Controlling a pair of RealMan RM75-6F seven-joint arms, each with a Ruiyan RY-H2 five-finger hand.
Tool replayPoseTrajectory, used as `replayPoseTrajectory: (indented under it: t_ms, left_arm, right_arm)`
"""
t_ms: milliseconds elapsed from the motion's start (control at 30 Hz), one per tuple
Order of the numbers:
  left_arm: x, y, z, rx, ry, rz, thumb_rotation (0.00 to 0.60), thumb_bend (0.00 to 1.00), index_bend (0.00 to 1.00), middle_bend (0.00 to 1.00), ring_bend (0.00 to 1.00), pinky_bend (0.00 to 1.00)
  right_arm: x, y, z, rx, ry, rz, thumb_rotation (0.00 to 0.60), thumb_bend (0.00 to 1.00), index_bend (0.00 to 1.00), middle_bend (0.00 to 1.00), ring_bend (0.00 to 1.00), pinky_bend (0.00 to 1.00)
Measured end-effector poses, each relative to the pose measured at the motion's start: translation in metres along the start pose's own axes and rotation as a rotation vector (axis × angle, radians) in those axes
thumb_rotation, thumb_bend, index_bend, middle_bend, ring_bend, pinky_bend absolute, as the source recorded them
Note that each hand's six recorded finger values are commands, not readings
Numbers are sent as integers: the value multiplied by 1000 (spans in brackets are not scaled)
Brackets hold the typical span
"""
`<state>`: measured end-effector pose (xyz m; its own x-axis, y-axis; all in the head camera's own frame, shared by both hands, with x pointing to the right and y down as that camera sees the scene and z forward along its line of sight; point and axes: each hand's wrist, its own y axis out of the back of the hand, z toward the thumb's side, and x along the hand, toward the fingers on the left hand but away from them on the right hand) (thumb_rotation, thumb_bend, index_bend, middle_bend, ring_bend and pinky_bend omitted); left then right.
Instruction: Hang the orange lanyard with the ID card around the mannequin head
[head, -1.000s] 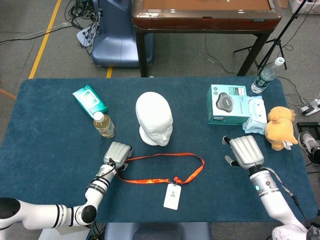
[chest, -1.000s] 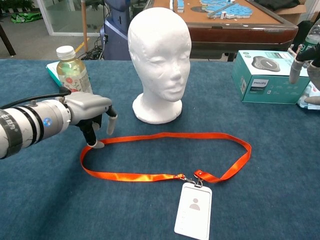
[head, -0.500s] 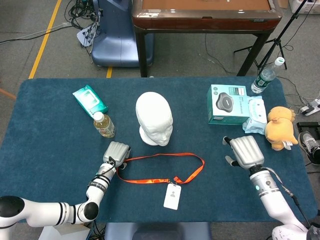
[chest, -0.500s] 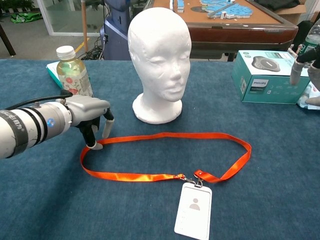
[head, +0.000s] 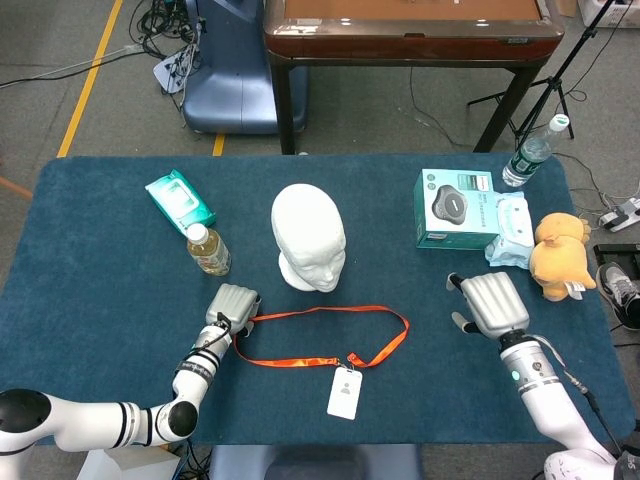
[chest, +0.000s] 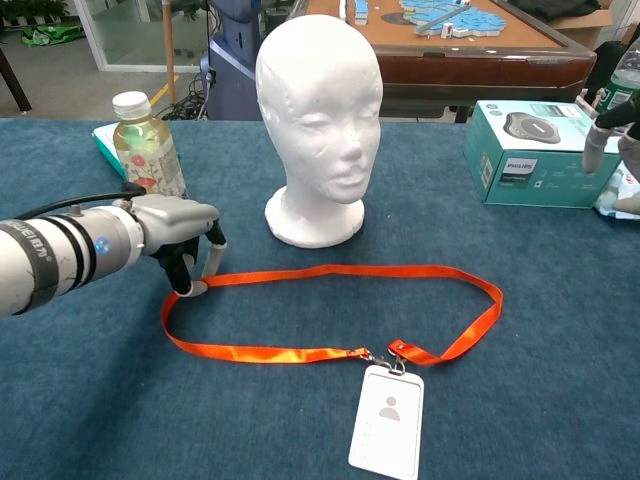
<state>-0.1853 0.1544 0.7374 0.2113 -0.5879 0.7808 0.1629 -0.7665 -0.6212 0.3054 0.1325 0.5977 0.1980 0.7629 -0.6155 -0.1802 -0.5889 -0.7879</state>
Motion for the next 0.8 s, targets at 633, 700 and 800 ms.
replayPoseTrajectory:
  t_ms: [633, 700, 800]
  left_arm:
    - [-14, 8, 4, -49, -57, 42, 600, 333, 600, 994, 1000, 1000]
    - [-15, 9, 3, -55, -59, 47, 600, 332, 598, 994, 1000, 1000]
    - [-16, 11, 2, -62, -61, 53, 600, 332, 597, 994, 1000, 1000]
  right_arm:
    - [-2, -7, 27, 25, 25, 7, 600, 271, 401, 468, 432, 637]
    - [-3, -12, 31, 41, 28, 11, 600, 271, 401, 435, 376, 565]
    - [-7, -18, 38, 69, 26, 12, 600, 270, 401, 416, 334, 500]
